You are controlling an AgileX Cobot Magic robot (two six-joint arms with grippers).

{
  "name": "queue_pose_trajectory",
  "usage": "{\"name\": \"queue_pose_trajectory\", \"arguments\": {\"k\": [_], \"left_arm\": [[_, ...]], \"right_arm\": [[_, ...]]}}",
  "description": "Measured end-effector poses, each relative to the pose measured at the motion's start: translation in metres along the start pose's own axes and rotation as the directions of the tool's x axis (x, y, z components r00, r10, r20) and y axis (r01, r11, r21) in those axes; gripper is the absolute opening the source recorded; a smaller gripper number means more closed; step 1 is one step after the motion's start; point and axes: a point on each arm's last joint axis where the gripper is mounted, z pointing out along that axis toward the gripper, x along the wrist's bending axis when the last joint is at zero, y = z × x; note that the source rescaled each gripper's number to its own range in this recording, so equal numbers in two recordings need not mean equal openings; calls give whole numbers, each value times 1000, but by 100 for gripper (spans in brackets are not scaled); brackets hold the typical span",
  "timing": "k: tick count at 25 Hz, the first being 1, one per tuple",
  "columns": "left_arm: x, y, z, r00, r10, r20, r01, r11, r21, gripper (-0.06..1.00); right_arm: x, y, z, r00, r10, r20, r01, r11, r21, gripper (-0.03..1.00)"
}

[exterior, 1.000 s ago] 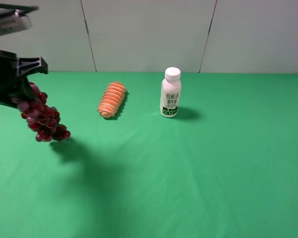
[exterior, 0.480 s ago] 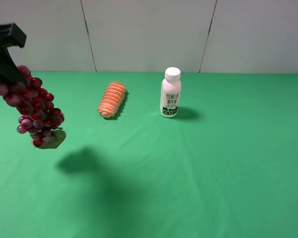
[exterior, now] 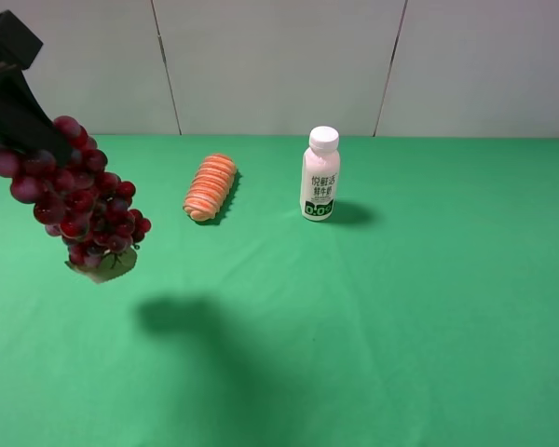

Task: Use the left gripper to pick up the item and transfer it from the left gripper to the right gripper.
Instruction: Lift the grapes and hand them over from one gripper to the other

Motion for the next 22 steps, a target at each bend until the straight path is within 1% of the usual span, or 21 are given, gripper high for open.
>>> {"name": "queue_pose_trajectory", "arguments": {"k": [4,7,10,12,18,22], "left_arm": [[-3,-1,0,999,45,31,-45,999,7,2],[-5,-1,1,995,82,63,-83,996,15,2],[-9,0,7,985,120,124,-129,990,65,2],[-10,6,13,981,131,143,-145,985,93,2],[-14,30,17,968,195,157,-211,973,94,2],[-20,45,20,946,275,169,-291,953,78,2]], "right_arm": [[0,0,0,1000,0,0,0,1000,0,100],[3,0,0,999,21,-34,-21,1000,0,100],[10,3,3,994,37,-103,-36,999,20,100],[14,8,10,988,39,-152,-31,998,53,100],[29,29,34,951,40,-307,-11,995,96,100],[36,44,52,923,35,-383,-8,997,73,100]]}}
